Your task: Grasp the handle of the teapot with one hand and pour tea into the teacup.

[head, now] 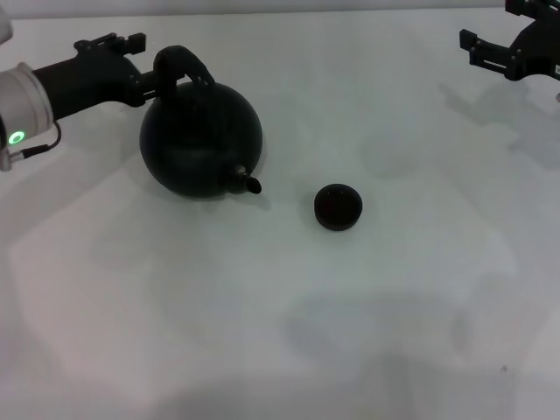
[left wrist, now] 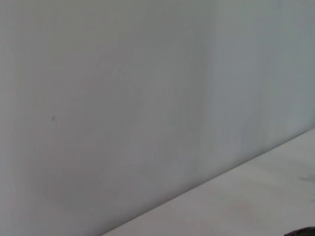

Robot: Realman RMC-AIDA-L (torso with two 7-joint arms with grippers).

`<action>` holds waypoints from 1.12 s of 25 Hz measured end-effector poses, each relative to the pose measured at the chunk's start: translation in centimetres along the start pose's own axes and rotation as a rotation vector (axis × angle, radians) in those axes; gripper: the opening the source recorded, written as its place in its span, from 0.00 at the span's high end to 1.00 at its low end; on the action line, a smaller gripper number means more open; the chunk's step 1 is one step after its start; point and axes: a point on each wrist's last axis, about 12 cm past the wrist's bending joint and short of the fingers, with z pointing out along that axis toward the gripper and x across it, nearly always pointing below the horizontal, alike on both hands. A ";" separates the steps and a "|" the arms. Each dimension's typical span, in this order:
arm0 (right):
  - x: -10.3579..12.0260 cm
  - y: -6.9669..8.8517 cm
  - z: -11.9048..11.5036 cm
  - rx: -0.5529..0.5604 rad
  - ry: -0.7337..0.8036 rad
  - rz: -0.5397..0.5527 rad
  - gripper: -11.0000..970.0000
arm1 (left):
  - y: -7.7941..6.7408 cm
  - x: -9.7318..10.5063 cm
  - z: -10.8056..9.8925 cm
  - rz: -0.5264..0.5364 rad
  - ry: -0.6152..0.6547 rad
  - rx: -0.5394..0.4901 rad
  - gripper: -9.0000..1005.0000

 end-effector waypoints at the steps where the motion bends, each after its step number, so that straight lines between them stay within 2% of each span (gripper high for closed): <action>1: 0.0 0.0 0.0 0.000 0.000 0.000 0.11 | 0.0 0.1 -0.2 0.001 0.000 -0.002 0.31; 4: 0.0 0.0 0.0 0.000 0.000 0.000 0.11 | 0.0 0.4 -0.6 -0.001 -0.002 0.002 0.26; 13: 0.0 0.1 0.1 -0.007 0.003 -0.002 0.11 | -0.3 0.9 -2.6 0.020 -0.032 0.022 0.26; 20: 0.0 0.1 0.1 -0.008 0.001 -0.005 0.11 | -0.5 1.9 -5.4 0.001 -0.072 -0.009 0.27; 28: 0.6 -0.2 -1.0 0.004 0.008 0.001 0.11 | -0.4 4.5 -10.7 -0.054 -0.110 -0.139 0.27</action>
